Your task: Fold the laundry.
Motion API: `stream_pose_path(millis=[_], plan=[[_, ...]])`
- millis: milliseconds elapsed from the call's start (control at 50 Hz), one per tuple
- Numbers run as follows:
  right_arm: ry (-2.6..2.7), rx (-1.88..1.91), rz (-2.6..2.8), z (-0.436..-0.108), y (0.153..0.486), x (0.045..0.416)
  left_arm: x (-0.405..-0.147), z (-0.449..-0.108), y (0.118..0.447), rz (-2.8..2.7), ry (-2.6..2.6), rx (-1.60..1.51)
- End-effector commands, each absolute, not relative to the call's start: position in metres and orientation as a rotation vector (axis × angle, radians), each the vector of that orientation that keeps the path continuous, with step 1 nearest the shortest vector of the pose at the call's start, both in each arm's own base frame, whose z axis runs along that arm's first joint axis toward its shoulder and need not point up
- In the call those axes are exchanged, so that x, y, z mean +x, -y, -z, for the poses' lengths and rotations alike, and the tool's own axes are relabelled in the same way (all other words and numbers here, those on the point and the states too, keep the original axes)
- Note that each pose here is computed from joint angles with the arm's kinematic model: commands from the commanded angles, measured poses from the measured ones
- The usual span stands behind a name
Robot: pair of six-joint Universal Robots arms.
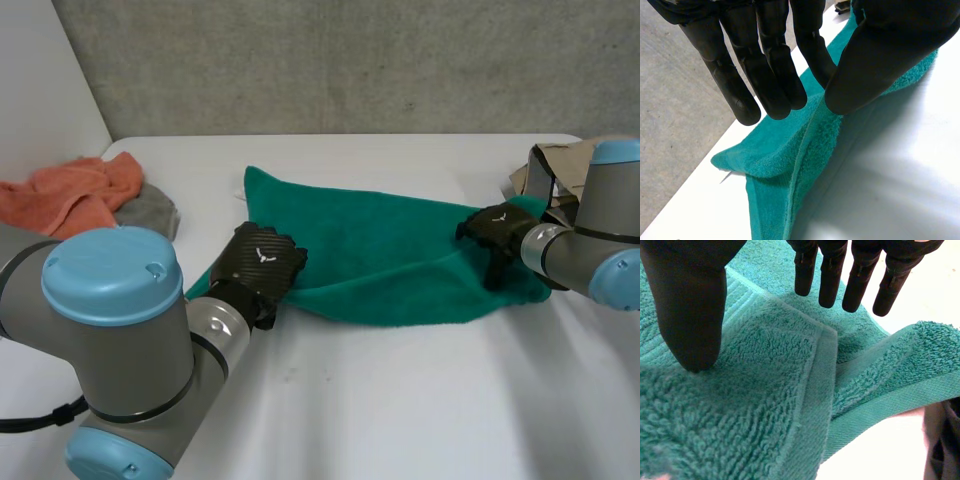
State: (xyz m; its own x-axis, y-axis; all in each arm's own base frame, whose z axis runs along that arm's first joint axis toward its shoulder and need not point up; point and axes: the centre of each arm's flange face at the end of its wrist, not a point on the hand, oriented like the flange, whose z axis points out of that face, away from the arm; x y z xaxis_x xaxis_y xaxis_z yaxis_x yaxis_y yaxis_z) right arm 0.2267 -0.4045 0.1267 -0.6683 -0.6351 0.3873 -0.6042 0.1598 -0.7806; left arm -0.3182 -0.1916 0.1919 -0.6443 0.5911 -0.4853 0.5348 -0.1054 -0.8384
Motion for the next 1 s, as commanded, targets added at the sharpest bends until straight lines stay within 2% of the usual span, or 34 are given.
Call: stream_pose_path(millis=[20, 440, 500, 660, 740, 940, 1000], plan=[[-2.348, -1.283, 1.643, -0.129, 0.408, 0.230, -0.318, -0.192, 0.191, -1.896, 2.070, -1.300], [-2.376, -1.276, 1.624, -0.115, 0.411, 0.226, -0.318, -0.192, 0.192, -1.900, 2.073, -1.296], [-2.367, -1.273, 1.633, -0.120, 0.410, 0.227, -0.318, -0.192, 0.192, -1.900, 2.073, -1.296], [-2.285, -1.266, 1.782, -0.173, 0.399, 0.228, -0.318, -0.194, 0.192, -1.906, 2.071, -1.293], [-2.260, -1.277, 1.814, -0.189, 0.387, 0.227, -0.318, -0.195, 0.193, -1.912, 2.067, -1.290], [-2.309, -1.286, 1.767, -0.193, 0.369, 0.219, -0.317, -0.192, 0.190, -1.892, 2.075, -1.297], [-2.322, -1.281, 1.756, -0.206, 0.351, 0.214, -0.315, -0.185, 0.191, -1.873, 2.092, -1.301]])
